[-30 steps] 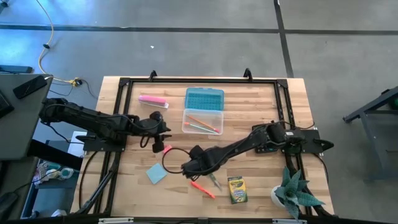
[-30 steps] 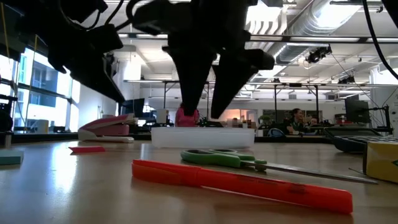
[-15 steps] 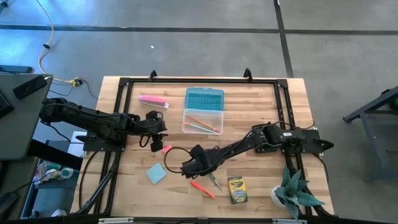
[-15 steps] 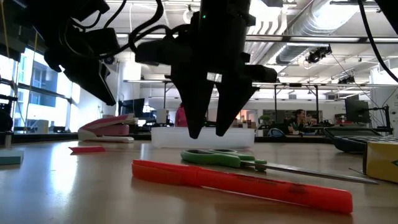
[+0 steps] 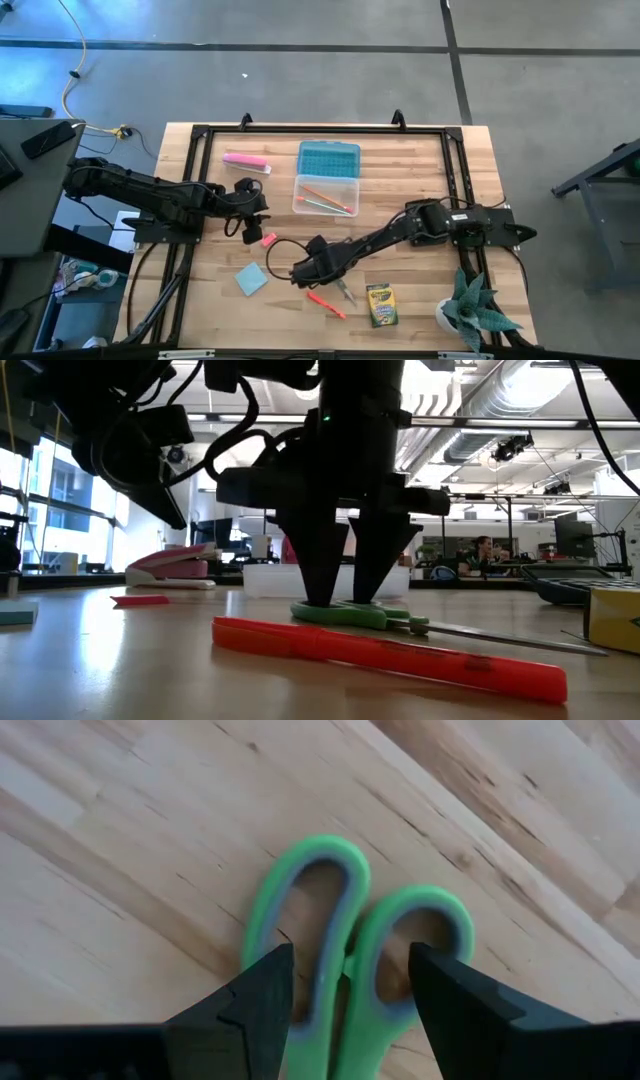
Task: Pack school essentials
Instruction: Put the green scissor into the blue supply box
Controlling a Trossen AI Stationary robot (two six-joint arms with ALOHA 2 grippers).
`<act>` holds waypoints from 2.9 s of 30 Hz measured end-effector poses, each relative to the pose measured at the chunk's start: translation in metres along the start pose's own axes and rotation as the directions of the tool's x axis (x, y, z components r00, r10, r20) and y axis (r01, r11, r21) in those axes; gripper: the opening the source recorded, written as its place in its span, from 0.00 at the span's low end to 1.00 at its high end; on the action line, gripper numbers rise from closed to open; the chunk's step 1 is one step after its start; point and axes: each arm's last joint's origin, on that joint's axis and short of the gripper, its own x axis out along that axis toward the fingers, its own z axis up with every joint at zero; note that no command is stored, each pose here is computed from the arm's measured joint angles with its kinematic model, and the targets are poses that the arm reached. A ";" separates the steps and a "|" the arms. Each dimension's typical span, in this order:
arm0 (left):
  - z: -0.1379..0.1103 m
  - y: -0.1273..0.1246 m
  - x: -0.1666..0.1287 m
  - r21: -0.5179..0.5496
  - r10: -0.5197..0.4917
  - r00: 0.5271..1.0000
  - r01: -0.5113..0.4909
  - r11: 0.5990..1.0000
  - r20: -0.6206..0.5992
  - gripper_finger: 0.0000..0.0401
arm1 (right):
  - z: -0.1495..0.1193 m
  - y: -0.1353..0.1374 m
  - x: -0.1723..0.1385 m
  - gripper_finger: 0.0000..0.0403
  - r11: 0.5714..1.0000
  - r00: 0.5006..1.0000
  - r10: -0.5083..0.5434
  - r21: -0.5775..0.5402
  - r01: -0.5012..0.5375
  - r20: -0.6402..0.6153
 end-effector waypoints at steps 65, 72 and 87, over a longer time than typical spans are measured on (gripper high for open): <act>-0.004 0.001 0.000 0.056 0.018 0.999 -0.016 0.998 -0.035 0.27 | 0.010 -0.018 -0.006 0.18 0.993 0.997 0.004 -0.118 0.006 0.083; -0.008 0.004 0.000 0.073 0.076 0.994 -0.070 0.995 -0.073 0.27 | 0.030 -0.028 -0.029 0.18 0.990 0.986 0.026 -0.140 -0.003 0.166; -0.004 0.004 0.000 0.099 0.119 0.993 -0.116 0.988 -0.020 0.27 | 0.117 -0.083 -0.086 0.18 0.972 0.858 -0.022 -0.191 0.140 0.514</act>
